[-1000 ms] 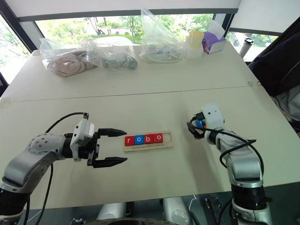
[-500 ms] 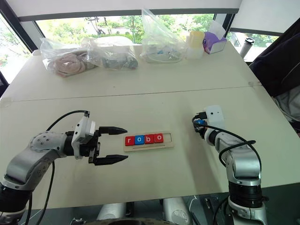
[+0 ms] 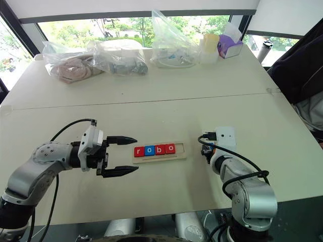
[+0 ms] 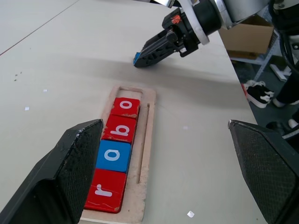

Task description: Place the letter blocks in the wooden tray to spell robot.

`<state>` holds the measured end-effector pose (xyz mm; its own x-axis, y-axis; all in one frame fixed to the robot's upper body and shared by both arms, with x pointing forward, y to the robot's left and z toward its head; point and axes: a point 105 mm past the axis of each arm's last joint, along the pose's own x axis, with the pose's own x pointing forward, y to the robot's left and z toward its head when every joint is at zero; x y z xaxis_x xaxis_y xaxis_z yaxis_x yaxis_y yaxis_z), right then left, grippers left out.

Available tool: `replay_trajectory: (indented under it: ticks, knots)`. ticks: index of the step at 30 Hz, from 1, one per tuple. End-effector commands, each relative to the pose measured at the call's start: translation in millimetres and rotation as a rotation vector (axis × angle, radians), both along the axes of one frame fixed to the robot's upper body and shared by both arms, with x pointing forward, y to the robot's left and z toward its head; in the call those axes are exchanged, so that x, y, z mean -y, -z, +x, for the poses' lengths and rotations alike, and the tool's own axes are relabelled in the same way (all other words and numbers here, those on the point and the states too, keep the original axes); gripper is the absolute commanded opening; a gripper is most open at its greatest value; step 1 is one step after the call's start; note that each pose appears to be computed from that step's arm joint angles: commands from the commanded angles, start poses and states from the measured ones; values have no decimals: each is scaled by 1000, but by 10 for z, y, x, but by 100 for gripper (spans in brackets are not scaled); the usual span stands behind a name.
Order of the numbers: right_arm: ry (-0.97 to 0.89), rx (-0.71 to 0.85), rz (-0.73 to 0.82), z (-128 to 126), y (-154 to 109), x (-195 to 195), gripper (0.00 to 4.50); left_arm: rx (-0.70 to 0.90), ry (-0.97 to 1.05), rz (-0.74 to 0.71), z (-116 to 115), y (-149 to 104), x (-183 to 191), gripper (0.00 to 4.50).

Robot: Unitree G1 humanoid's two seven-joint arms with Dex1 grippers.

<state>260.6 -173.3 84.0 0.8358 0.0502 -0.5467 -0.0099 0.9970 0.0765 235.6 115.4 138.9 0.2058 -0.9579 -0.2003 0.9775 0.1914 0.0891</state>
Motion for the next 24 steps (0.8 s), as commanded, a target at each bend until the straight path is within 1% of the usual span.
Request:
replay_trajectory:
  ticks: [1,5,6,7,8,9,11,12,15,18,20,24]
  knots:
    - [8,-57,25,-71,79,-42,120,24,32,-8,-29,-58,40,450]
    - [-4,-64,36,-78,83,-78,120,26,35,-6,-17,-61,39,450]
    - [-15,-50,32,-56,62,-71,224,26,35,-5,-16,-62,40,450]
    - [-23,-40,28,-41,47,-65,251,26,36,-5,-15,-63,40,450]
    - [-52,-22,10,-18,17,-60,300,26,36,-5,-13,-63,42,450]
    - [-122,15,-57,16,-44,-39,355,27,36,-5,-11,-63,43,450]
    - [-249,64,-182,50,-118,-17,446,29,36,-4,-8,-62,46,450]
    - [-316,91,-236,63,-148,-17,446,30,36,-5,-6,-63,47,450]
    - [-536,136,-281,77,-211,-20,446,34,35,-6,-1,-67,55,450]
    - [-683,176,-328,105,-263,39,446,36,34,-8,3,-69,59,450]
    - [-826,189,-331,86,-286,67,446,37,33,-9,4,-68,60,450]
    - [-950,182,-324,97,-270,167,446,38,31,-9,5,-68,62,450]
